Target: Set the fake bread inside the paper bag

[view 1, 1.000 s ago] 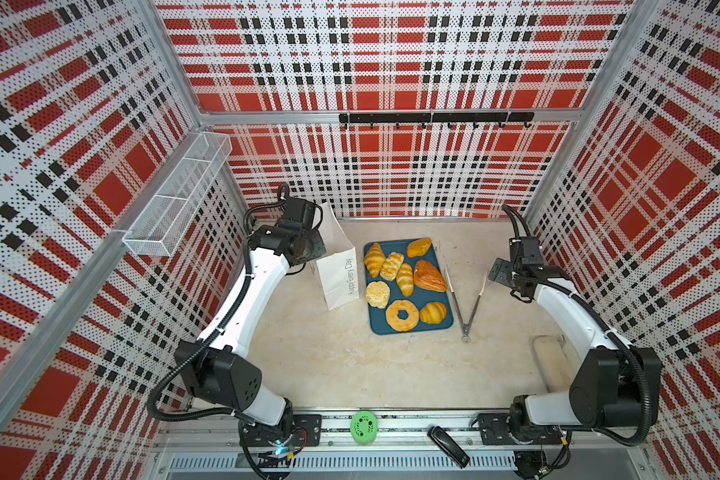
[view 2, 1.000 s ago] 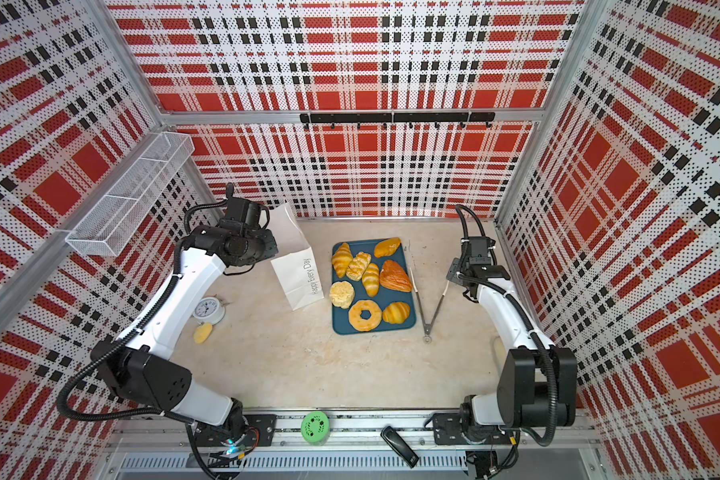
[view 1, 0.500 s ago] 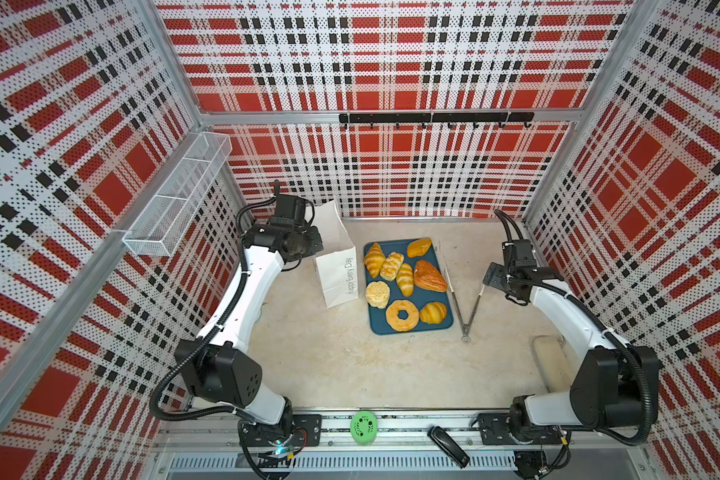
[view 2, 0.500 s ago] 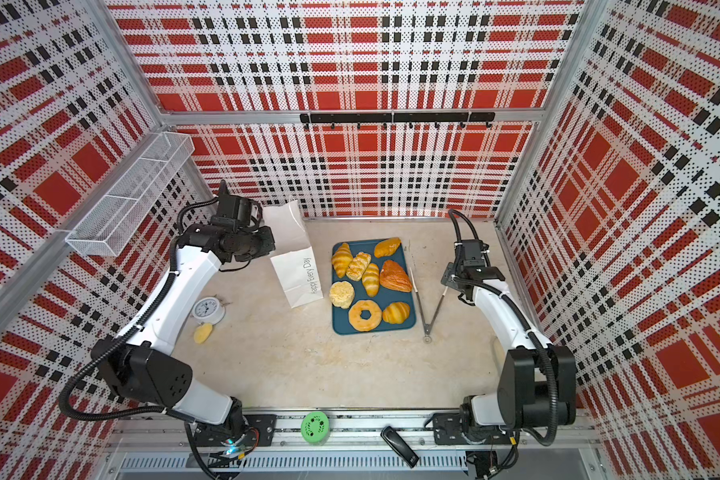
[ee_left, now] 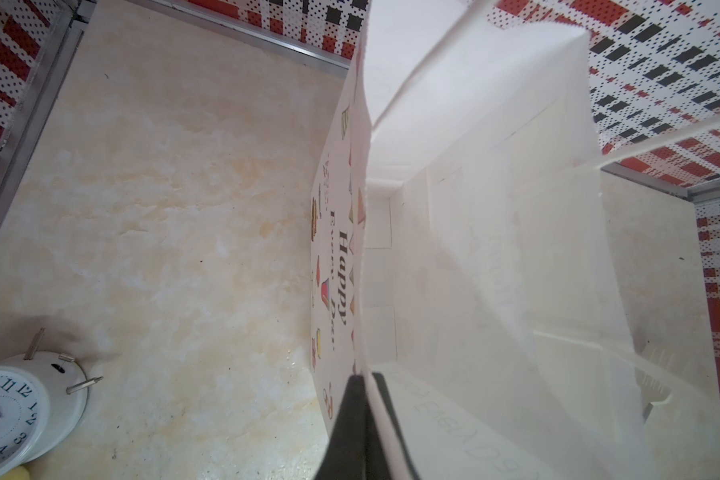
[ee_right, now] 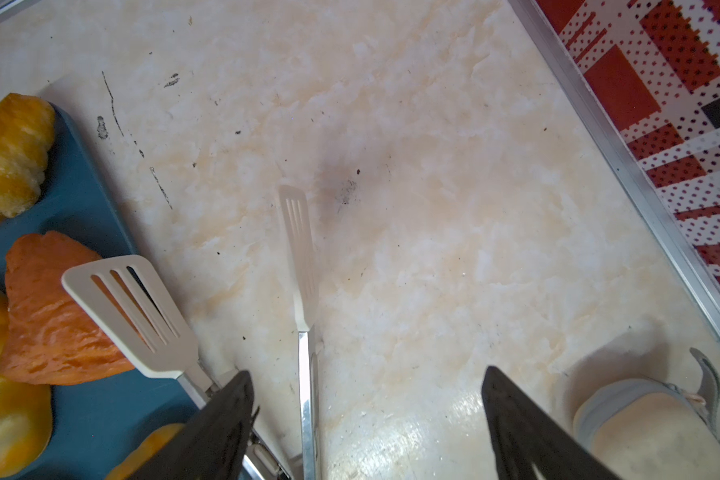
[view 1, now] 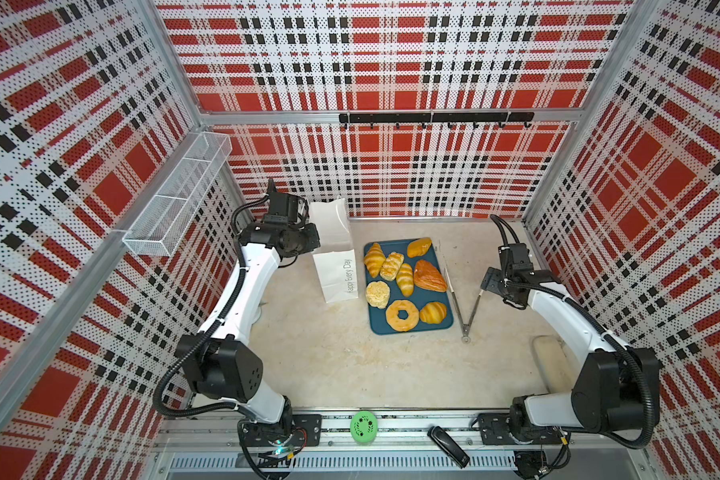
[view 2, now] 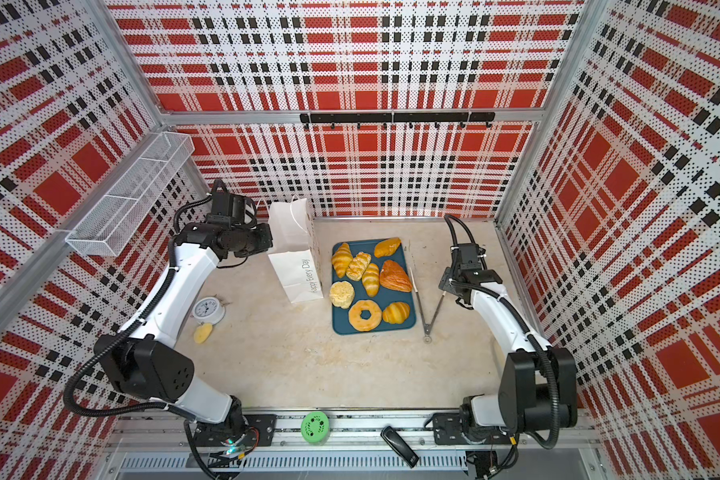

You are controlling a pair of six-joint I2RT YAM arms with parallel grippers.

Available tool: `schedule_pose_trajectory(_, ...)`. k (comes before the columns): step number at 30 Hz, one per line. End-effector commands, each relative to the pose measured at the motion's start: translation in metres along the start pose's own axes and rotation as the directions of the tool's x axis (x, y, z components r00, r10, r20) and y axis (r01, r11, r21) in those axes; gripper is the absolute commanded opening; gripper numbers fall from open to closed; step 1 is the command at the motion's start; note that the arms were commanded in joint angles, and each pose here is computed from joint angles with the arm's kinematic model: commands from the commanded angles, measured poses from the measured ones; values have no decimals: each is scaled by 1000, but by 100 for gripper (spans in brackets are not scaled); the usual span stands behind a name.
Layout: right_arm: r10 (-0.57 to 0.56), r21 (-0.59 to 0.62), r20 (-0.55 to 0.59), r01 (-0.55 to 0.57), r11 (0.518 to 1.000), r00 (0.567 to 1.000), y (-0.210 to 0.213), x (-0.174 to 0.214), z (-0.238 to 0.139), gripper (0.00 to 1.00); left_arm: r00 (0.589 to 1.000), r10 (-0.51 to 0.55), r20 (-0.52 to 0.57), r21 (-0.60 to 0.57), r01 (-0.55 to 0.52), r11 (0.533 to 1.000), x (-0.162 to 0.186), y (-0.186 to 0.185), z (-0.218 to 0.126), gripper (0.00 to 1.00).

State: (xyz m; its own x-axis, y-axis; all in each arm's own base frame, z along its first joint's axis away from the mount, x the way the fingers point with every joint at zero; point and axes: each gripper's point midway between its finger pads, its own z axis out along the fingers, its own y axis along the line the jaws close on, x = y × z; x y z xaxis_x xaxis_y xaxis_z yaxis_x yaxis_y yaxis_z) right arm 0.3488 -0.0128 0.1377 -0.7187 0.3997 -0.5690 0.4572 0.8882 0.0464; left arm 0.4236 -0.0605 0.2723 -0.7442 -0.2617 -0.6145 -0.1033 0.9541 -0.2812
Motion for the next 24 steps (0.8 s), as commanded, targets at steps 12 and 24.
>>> schedule_pose_trajectory(12,13,-56,-12,-14,998,1000,5,16,-4,80,997,-30,66,-6,30,1000,-11,5,-16,54)
schedule_pose_trajectory(24,20,-68,-60,-24,997,998,13,48,3,73,959,8,285,-84,17,996,-14,3,-62,100)
